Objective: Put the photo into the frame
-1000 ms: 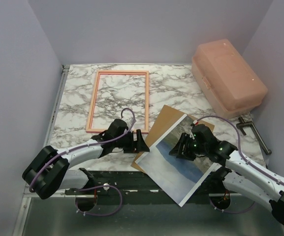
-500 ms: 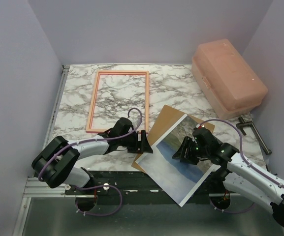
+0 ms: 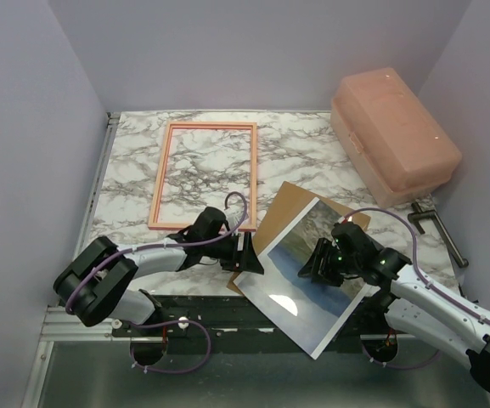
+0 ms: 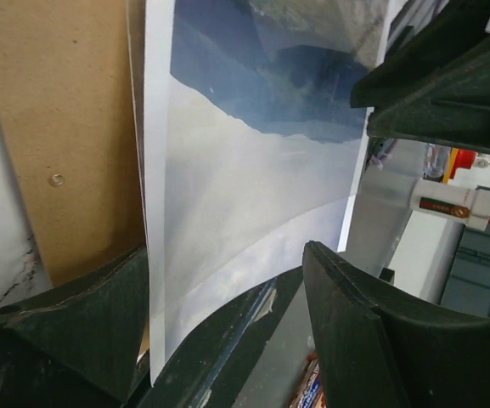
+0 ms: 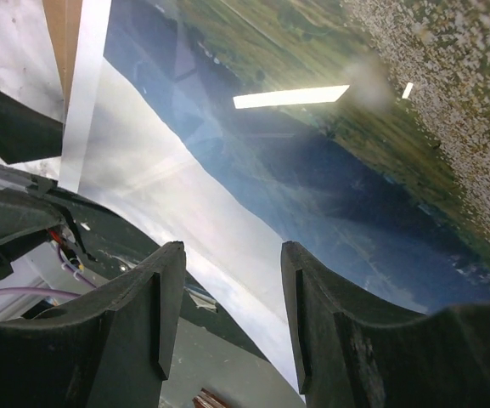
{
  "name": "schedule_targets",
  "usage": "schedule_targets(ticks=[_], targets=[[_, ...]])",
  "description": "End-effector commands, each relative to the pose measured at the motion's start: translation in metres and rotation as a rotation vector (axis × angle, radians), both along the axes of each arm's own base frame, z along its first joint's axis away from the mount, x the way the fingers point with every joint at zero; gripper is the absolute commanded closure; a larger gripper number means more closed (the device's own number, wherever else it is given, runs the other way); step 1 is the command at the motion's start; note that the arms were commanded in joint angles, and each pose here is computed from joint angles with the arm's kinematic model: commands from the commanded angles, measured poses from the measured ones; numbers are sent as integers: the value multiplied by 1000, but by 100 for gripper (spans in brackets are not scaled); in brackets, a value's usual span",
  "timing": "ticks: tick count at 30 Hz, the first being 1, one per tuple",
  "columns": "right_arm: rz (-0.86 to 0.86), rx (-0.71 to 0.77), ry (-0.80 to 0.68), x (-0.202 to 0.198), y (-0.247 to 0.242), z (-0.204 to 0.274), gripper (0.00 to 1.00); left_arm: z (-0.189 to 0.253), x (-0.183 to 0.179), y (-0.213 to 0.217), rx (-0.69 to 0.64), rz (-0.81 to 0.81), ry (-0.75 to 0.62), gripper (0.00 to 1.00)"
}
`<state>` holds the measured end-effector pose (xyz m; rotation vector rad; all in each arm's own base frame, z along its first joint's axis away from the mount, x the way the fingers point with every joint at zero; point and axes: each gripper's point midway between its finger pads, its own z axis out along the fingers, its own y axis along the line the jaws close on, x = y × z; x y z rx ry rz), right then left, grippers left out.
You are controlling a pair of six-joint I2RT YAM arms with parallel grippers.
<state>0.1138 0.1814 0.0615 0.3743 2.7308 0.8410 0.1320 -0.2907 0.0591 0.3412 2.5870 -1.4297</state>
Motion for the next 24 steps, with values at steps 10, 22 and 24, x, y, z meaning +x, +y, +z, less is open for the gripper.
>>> schedule_targets(ticks=[10,22,24], targets=[[-7,-25,13,-3,-5,-9,45,28,-3,-1,-33,-17,-44,33],[-4,-2,-13,3,1,5,45,18,5,-16,1,-39,-7,61],[-1,2,-22,5,2,10,45,14,5,-15,7,-39,2,66]])
